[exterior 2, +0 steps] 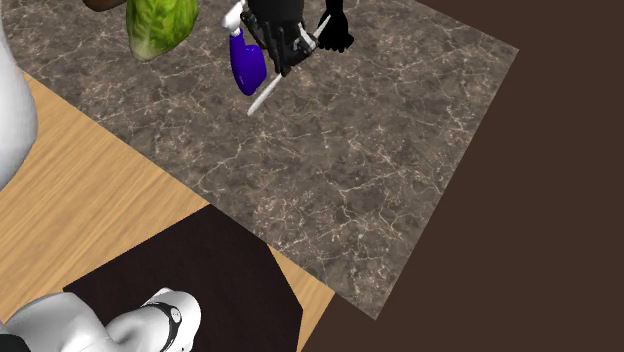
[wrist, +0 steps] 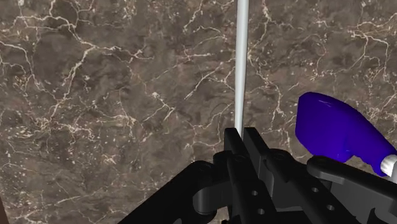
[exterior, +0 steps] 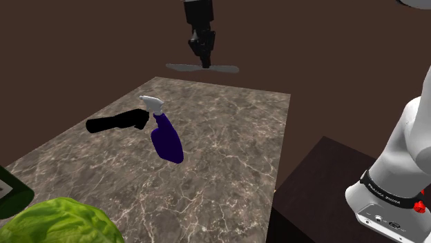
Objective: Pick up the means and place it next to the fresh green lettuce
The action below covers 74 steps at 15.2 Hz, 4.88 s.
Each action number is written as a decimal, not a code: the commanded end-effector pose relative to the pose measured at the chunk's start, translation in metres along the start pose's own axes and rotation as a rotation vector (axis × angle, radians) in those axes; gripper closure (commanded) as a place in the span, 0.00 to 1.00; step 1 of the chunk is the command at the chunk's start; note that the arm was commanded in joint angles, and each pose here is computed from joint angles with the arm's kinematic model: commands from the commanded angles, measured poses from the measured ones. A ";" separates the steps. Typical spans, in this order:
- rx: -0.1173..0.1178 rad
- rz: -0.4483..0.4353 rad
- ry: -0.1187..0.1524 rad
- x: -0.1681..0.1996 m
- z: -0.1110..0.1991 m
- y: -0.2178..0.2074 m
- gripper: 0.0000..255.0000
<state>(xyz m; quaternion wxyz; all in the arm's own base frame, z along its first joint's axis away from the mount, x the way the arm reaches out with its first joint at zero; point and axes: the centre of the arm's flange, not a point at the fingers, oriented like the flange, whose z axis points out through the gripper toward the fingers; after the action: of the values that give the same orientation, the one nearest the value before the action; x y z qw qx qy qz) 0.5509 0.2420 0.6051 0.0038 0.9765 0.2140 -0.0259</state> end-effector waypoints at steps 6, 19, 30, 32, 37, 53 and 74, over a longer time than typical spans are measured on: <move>0.000 0.001 0.000 -0.030 0.004 -0.087 1.00; 0.000 0.001 0.000 -0.090 0.007 -0.248 1.00; 0.000 0.001 0.000 -0.141 0.011 -0.384 1.00; 0.000 0.001 0.000 -0.150 0.011 -0.409 1.00; 0.000 0.001 0.000 -0.173 0.013 -0.470 1.00; 0.000 0.001 0.000 -0.184 0.082 -0.510 1.00; 0.000 0.001 0.000 -0.178 0.193 -0.510 1.00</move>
<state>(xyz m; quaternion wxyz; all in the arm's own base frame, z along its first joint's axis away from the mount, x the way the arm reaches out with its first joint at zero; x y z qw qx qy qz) 0.1665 0.6275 0.4287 0.0040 0.9765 0.2138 -0.0257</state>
